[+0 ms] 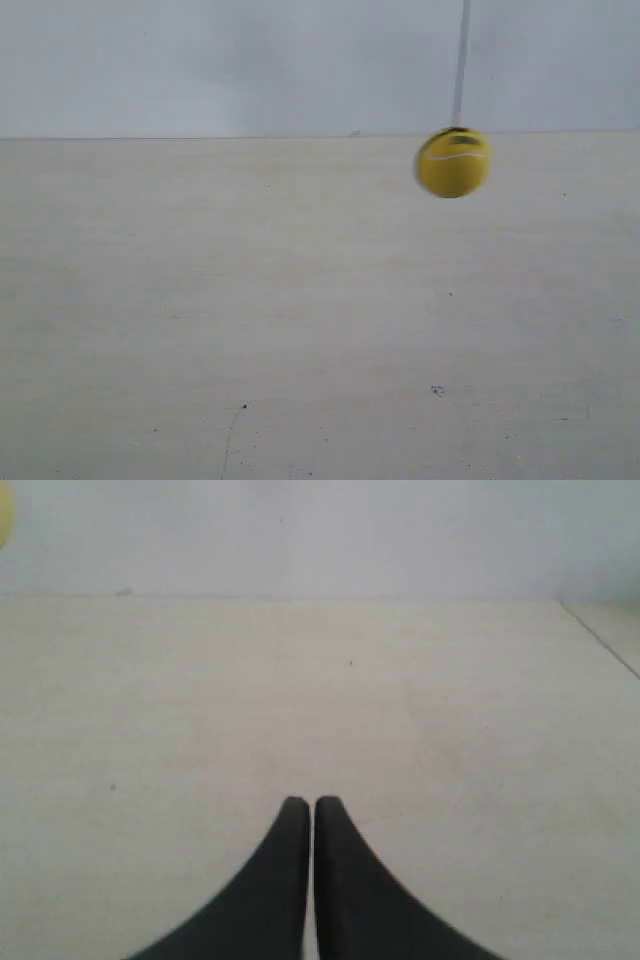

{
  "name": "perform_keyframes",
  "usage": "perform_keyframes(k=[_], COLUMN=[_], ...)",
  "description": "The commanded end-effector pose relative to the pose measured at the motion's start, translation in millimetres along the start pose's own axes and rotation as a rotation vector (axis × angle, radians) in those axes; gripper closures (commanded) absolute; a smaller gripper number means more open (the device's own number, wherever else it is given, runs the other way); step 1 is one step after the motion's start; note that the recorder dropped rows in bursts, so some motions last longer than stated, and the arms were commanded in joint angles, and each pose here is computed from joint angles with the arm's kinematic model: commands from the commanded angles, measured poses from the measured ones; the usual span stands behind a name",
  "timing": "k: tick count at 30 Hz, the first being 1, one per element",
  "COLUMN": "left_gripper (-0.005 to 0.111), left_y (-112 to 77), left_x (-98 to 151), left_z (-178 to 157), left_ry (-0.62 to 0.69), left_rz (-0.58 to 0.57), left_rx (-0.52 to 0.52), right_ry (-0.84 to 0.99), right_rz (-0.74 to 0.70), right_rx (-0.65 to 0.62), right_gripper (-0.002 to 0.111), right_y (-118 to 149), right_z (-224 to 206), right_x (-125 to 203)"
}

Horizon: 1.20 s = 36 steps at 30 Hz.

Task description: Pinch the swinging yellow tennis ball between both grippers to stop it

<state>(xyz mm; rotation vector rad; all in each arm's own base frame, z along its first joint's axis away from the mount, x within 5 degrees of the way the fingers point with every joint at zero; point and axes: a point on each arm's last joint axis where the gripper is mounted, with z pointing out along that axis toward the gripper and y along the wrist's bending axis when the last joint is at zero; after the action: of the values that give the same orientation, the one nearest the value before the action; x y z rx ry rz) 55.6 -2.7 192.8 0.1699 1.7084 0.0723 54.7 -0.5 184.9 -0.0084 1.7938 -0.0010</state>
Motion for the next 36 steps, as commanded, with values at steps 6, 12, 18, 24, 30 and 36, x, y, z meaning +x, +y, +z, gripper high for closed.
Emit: perform_keyframes(k=[6,12,18,24,30,36], left_gripper=[0.102,0.102,0.102,0.102,0.102,0.102], left_y=[5.7,1.0,-26.6,-50.8,-62.4,-86.9], left_x=[-40,-59,-103,-113,-92,-76], left_z=[-10,-22,-1,51,104,133], left_ry=[-0.463,-0.701,-0.484,-0.343,-0.222,-0.163], left_rz=[-0.012,-0.482,-0.37,-0.329,-0.29,-0.215], left_rx=[-0.065,0.165,0.522,0.868,0.931,0.989], right_ry=[-0.393,-0.638,-0.58,-0.396,-0.265,-0.138], right_rz=[-0.026,0.358,0.235,0.218,0.139,0.066], right_rx=[-0.016,-0.182,-0.334,-0.51,-0.64,-0.799], right_gripper=[0.108,0.108,0.108,0.108,0.108,0.108], right_y=[2,5,22,40,53,66], right_z=[-7,-20,-20,16,56,92], right_x=[-35,-56,-77,-86,-84,-80])
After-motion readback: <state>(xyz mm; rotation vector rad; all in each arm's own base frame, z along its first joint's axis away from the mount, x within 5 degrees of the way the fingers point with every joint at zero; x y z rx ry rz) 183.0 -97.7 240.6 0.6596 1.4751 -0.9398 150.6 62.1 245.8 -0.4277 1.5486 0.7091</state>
